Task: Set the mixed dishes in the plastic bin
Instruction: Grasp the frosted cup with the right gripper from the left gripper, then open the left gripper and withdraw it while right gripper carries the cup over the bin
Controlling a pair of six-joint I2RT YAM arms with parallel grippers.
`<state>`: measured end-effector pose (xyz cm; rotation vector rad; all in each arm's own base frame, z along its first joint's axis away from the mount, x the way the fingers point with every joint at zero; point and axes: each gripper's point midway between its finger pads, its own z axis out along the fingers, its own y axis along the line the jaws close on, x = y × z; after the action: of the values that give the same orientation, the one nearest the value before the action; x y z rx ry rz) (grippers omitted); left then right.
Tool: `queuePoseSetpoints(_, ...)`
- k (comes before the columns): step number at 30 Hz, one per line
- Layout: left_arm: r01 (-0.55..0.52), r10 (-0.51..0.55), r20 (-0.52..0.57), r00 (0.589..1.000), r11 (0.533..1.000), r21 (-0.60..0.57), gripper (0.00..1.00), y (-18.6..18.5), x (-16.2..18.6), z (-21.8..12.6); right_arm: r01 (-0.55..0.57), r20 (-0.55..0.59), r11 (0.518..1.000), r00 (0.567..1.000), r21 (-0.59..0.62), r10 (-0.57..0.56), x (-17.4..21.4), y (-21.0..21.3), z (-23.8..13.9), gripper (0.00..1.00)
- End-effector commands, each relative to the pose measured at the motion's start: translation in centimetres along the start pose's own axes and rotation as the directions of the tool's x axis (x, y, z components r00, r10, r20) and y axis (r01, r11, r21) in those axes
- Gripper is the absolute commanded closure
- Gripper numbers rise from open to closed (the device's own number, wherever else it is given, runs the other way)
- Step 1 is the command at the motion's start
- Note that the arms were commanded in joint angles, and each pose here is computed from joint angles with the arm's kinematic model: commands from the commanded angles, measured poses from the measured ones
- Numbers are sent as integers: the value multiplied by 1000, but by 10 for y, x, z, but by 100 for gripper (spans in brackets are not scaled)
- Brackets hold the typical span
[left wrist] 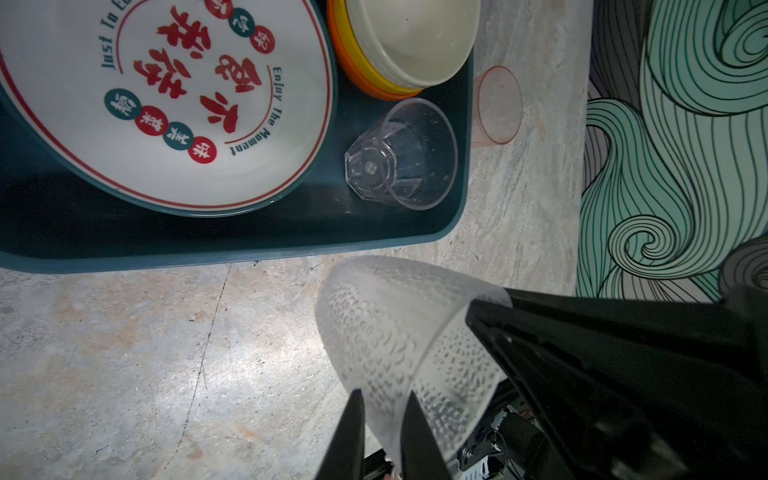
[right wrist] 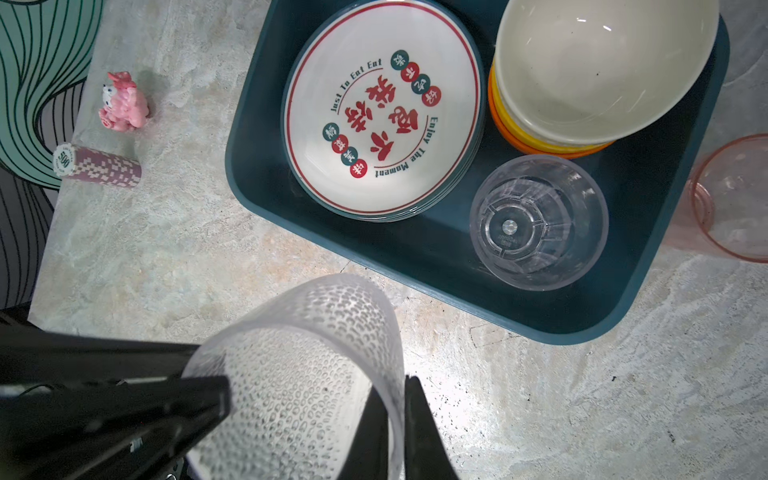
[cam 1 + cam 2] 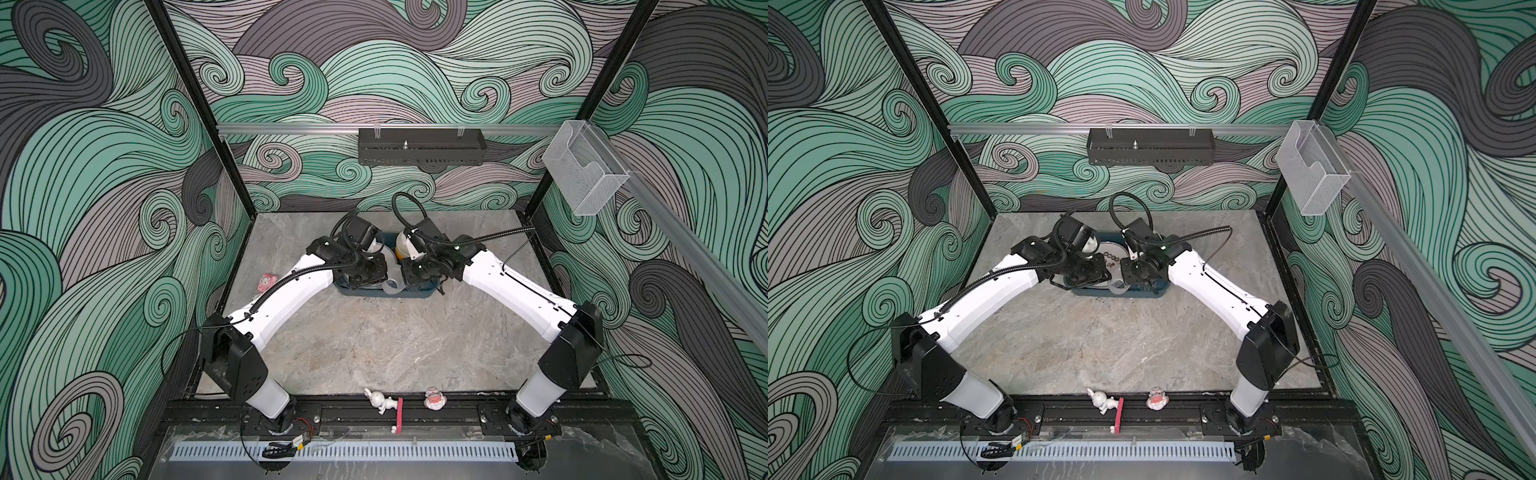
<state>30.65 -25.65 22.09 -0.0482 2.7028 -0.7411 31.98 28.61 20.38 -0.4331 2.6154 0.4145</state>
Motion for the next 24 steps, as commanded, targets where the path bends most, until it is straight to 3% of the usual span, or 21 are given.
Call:
queuePoseSetpoints(1, -20, 16, 58, 998, 998, 55, 81, -16, -6, -27, -13, 4, 998, 1000, 60, 13, -1, -14, 2, 100)
queuePoseSetpoints(11, -13, -4, 169, 986, 995, 98, 71, -12, -10, -40, -56, 40, 994, 998, 91, 52, -16, -39, -5, 100)
queuePoseSetpoints(24, 37, -46, 170, 984, 998, 55, 59, 25, 7, -44, -168, 64, 975, 985, 149, 160, -32, -97, -5, 100)
